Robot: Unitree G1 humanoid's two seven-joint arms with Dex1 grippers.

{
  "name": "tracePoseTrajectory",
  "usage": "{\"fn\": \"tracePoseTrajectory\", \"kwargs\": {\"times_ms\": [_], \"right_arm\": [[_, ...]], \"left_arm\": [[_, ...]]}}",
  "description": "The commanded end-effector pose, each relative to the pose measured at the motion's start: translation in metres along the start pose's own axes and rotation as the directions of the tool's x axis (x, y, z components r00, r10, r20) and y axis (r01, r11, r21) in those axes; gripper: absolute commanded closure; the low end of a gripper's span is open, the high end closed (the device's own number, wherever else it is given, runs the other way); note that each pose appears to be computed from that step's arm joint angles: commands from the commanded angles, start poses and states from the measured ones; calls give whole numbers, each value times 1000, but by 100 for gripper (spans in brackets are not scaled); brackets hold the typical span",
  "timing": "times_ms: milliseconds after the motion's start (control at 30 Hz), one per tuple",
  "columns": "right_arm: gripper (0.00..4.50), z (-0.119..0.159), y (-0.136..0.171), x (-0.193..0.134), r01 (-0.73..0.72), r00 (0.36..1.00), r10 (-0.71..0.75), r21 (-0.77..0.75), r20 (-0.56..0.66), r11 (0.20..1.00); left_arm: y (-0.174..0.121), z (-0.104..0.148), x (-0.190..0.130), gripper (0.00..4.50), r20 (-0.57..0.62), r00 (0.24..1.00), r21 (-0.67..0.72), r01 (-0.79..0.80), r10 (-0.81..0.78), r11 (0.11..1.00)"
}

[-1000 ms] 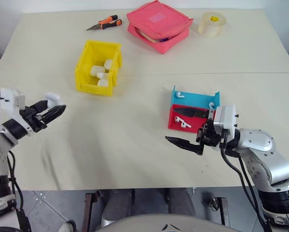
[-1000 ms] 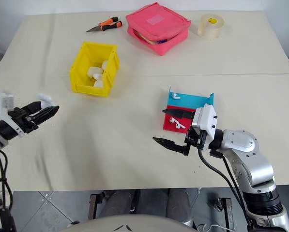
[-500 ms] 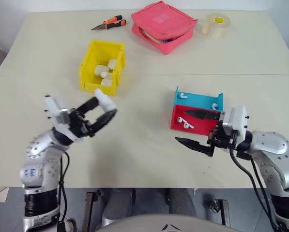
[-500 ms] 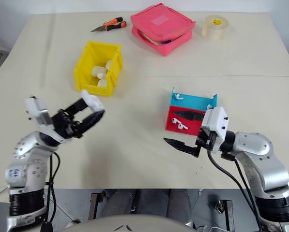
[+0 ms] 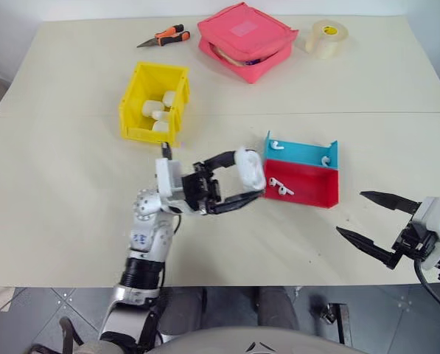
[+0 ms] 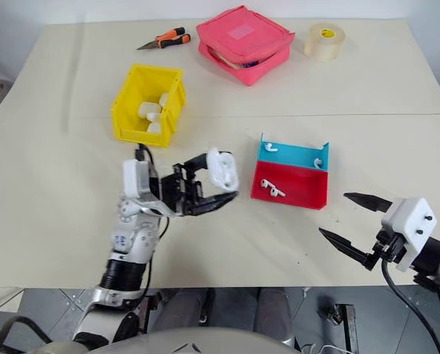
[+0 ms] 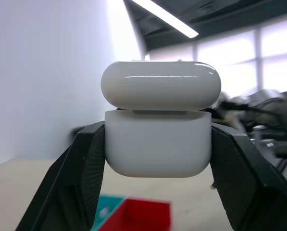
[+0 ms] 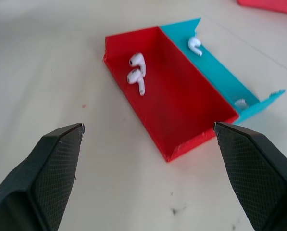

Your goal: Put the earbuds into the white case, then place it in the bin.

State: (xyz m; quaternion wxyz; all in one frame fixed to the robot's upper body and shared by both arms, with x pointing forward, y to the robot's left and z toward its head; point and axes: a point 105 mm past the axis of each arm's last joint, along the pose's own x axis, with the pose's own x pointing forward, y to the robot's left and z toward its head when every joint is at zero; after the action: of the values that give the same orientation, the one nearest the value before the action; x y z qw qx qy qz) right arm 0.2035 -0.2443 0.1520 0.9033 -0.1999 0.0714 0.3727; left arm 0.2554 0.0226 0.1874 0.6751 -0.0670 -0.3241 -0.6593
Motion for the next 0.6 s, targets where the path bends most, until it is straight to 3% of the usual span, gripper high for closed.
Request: {"fn": "tracePoseTrajectory", "kwargs": {"times_ms": [33,133,367,600], "right_arm": [[0,6,-6,-5,9,998,-13,-52,-61,999],[0,10,-10,4,-14,994,10,-37,-113,999],[0,50,2,51,-185,969,189,37,-159,982],[0,50,8,84,-241,884,230,26,-408,970]], "left_arm": [[-4,2,10,170,51,997,-9,62,-61,998],[-6,-4,9,170,34,993,-46,116,-114,992],[1,-3,5,170,34,992,-50,125,-123,991],[6,-2,-9,170,-2,997,-41,71,-71,997]]}}
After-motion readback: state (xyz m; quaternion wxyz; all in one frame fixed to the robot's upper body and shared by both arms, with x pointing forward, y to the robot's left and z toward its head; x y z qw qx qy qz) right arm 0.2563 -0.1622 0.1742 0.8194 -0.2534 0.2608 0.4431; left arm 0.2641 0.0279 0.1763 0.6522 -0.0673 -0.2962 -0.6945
